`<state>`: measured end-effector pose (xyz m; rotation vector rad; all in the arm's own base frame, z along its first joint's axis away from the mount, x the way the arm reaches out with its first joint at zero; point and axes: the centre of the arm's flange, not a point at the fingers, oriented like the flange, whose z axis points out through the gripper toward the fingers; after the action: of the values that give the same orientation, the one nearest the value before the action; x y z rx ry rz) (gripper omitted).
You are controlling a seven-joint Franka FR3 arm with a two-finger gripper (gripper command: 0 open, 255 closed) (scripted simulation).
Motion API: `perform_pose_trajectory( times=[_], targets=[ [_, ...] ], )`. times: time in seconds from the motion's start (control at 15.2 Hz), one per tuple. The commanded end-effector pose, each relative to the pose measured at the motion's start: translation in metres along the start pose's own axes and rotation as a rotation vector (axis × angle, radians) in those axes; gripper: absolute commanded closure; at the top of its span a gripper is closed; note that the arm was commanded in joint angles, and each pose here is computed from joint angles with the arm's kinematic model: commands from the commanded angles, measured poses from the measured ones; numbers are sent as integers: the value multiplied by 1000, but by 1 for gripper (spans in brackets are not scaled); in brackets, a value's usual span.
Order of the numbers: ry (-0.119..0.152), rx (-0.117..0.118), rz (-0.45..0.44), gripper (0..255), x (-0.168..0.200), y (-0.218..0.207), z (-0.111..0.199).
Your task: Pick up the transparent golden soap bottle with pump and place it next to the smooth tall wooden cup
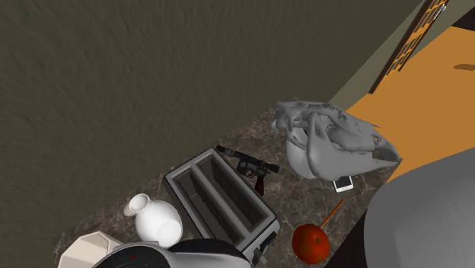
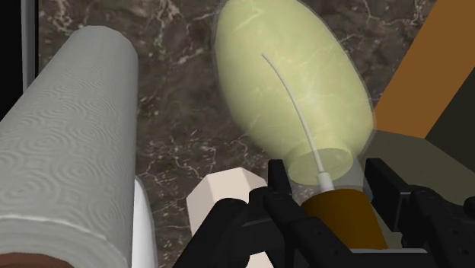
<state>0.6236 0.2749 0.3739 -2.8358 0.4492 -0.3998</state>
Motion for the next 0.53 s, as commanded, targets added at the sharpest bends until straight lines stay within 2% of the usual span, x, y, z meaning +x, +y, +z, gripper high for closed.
perform_pose_trajectory(
  times=[0.0,0.07,0.4,0.46],
  targets=[
    [-10,-5,-2,255,-3,0,5],
    [-10,-5,-2,0,-4,1,4],
    [-10,-5,-2,0,-3,0,5],
    [-10,-5,-2,0,-3,0,-9]
  ],
)
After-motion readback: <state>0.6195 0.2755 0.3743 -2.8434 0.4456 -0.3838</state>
